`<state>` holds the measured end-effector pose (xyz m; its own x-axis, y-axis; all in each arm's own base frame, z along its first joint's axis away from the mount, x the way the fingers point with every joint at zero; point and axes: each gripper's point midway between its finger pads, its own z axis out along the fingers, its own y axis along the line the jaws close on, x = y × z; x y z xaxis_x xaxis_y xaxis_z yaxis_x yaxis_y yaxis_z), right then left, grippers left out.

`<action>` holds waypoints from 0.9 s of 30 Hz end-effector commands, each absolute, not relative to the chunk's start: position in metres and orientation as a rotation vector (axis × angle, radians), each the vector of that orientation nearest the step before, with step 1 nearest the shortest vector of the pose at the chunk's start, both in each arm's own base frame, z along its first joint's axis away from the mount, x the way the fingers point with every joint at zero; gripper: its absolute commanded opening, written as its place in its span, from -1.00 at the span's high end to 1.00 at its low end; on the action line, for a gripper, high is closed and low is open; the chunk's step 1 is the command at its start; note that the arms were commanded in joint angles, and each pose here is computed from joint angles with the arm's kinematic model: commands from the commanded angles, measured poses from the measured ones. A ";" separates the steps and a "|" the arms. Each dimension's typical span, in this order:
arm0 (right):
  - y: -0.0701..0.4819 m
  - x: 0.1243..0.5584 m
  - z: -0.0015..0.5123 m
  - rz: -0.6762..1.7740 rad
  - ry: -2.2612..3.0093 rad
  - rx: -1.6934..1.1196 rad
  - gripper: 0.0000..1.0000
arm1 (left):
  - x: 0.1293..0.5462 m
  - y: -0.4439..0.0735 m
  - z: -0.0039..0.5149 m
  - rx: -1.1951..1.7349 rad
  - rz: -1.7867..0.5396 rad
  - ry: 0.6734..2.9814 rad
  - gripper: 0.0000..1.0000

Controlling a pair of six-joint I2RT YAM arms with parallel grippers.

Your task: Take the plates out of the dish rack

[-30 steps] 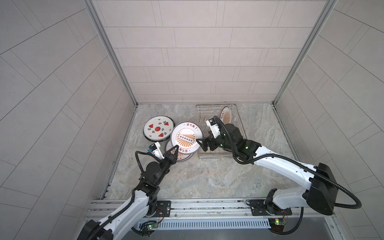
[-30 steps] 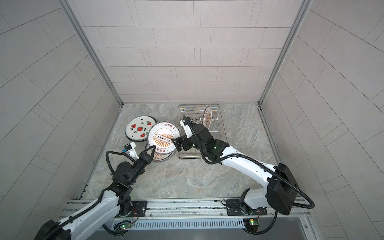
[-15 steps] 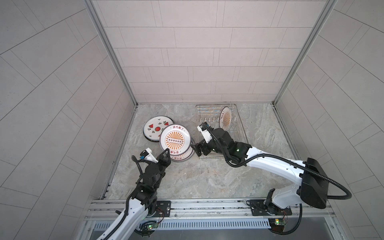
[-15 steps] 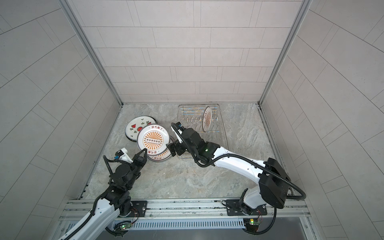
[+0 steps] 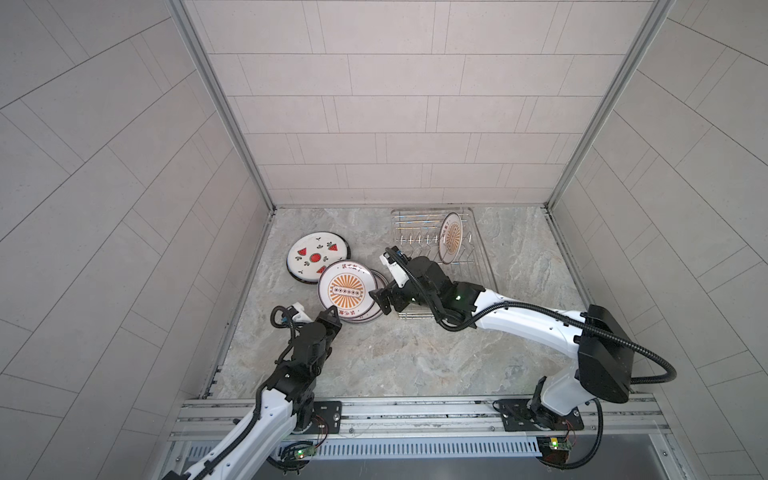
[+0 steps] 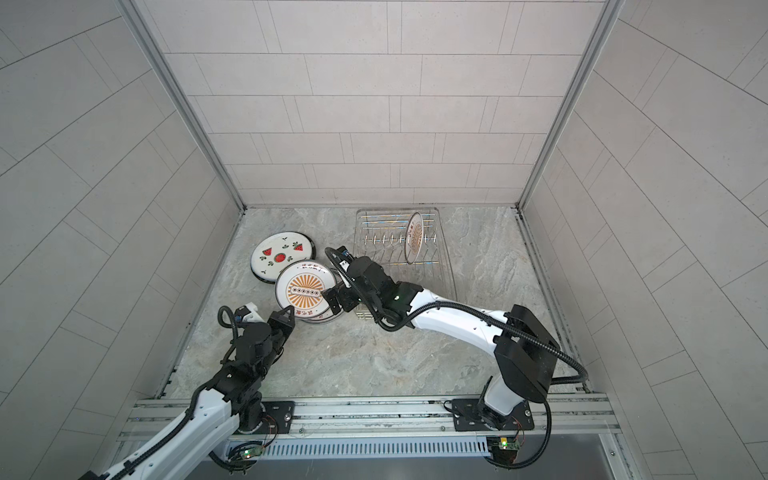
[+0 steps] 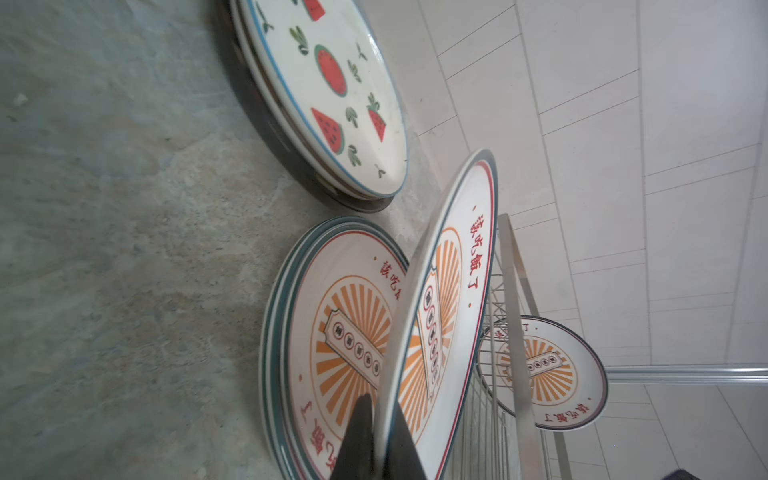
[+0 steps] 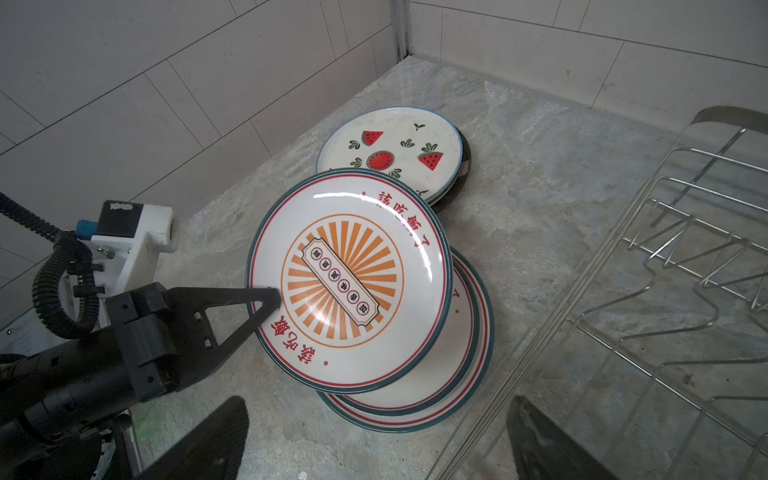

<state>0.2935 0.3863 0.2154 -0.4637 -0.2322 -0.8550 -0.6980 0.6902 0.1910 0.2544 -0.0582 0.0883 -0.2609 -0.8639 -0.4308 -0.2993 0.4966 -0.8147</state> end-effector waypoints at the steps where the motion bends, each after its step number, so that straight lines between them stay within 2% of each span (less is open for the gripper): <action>1: 0.394 0.294 0.225 0.679 1.995 -0.725 -0.97 | 0.264 -0.061 0.108 -1.025 -0.798 1.758 1.00; 20: 0.399 0.296 0.220 0.656 2.020 -0.728 -0.96 | 0.272 -0.072 0.094 -1.058 -0.798 1.839 1.00; 27: 0.396 0.293 0.222 0.643 2.016 -0.724 -0.95 | 0.276 -0.082 0.084 -1.058 -0.818 1.897 0.92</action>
